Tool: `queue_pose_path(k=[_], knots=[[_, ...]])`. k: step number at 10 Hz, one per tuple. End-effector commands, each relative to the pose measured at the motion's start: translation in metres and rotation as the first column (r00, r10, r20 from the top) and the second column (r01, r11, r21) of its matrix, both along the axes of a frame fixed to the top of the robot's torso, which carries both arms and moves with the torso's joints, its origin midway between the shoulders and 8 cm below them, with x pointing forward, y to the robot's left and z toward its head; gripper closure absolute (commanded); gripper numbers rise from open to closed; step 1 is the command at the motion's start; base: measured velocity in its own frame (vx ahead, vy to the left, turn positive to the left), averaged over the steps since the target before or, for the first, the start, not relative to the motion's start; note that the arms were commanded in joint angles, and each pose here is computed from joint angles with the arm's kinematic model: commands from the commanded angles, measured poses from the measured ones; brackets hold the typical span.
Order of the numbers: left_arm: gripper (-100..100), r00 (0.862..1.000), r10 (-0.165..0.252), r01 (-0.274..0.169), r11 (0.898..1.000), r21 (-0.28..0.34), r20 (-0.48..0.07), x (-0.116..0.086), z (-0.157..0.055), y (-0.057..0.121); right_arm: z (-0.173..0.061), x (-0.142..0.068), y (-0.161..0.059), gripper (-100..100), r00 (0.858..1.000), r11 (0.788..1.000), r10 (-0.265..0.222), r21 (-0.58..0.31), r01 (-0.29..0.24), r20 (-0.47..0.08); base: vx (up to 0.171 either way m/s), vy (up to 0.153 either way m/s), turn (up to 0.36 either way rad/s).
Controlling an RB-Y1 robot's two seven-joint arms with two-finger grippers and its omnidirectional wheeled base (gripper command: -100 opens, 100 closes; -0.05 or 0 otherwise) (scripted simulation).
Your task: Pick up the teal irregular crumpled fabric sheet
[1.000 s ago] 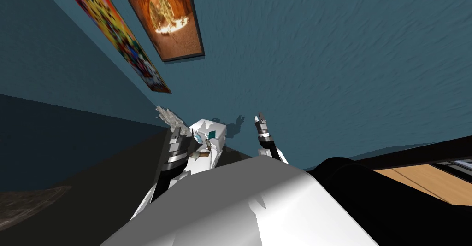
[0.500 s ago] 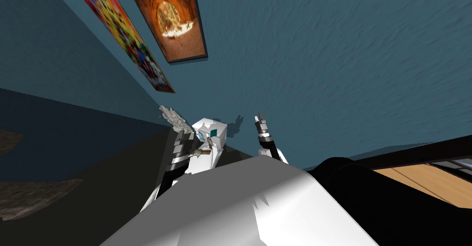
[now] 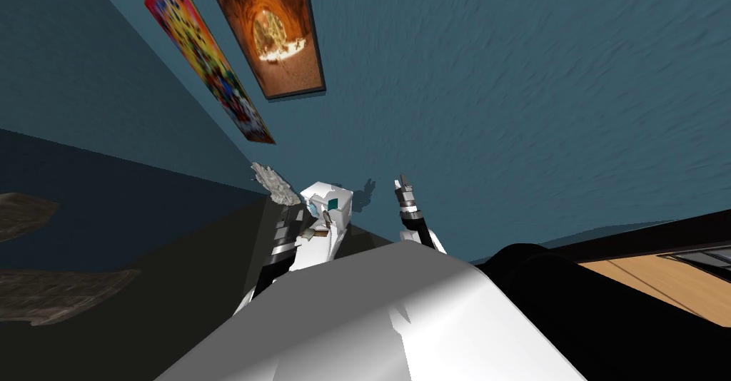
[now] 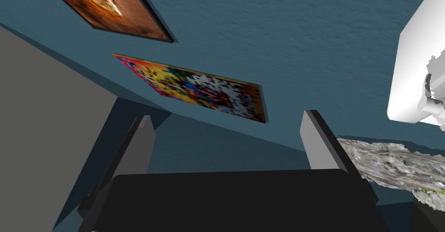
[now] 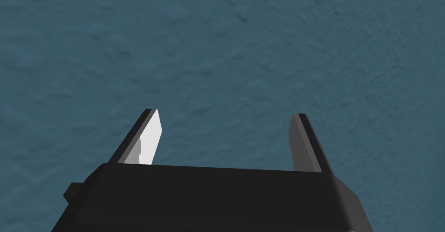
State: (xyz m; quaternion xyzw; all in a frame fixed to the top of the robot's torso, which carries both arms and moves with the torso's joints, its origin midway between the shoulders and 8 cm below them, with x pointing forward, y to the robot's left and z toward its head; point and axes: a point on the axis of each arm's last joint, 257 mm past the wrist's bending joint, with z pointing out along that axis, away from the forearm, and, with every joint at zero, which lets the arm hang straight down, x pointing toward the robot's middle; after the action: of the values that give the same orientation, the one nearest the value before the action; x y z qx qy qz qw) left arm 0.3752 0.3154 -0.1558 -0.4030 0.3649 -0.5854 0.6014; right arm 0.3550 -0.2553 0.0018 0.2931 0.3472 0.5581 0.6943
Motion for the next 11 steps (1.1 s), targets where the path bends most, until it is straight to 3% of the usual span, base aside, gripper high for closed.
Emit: queue_pose_path(k=[1,2,5,11], knots=[[-100,0.999,0.005,-0.005,1.000,-0.019,-0.037,0.001,-0.019,0.007,0.000,0.000,0.000,0,1.000,1.000,0.000,0.000,0.000,0.000,-0.024,0.011,0.018],[-100,0.999,0.006,-0.007,1.000,-0.020,-0.046,0.001,-0.024,0.008,0.000,0.000,0.000,0,1.000,1.000,0.000,0.000,0.000,0.000,-0.014,0.009,0.008],[-100,0.993,0.014,-0.019,0.999,-0.048,-0.117,0.005,-0.063,0.015,0.000,0.000,0.000,0,1.000,1.000,0.000,0.000,0.000,0.000,-0.005,0.002,0.006],[-100,0.981,0.018,-0.034,0.996,-0.081,-0.191,0.009,-0.107,0.017,0.000,0.000,0.000,0,1.000,1.000,0.000,0.000,0.000,0.000,0.018,-0.012,-0.009]])
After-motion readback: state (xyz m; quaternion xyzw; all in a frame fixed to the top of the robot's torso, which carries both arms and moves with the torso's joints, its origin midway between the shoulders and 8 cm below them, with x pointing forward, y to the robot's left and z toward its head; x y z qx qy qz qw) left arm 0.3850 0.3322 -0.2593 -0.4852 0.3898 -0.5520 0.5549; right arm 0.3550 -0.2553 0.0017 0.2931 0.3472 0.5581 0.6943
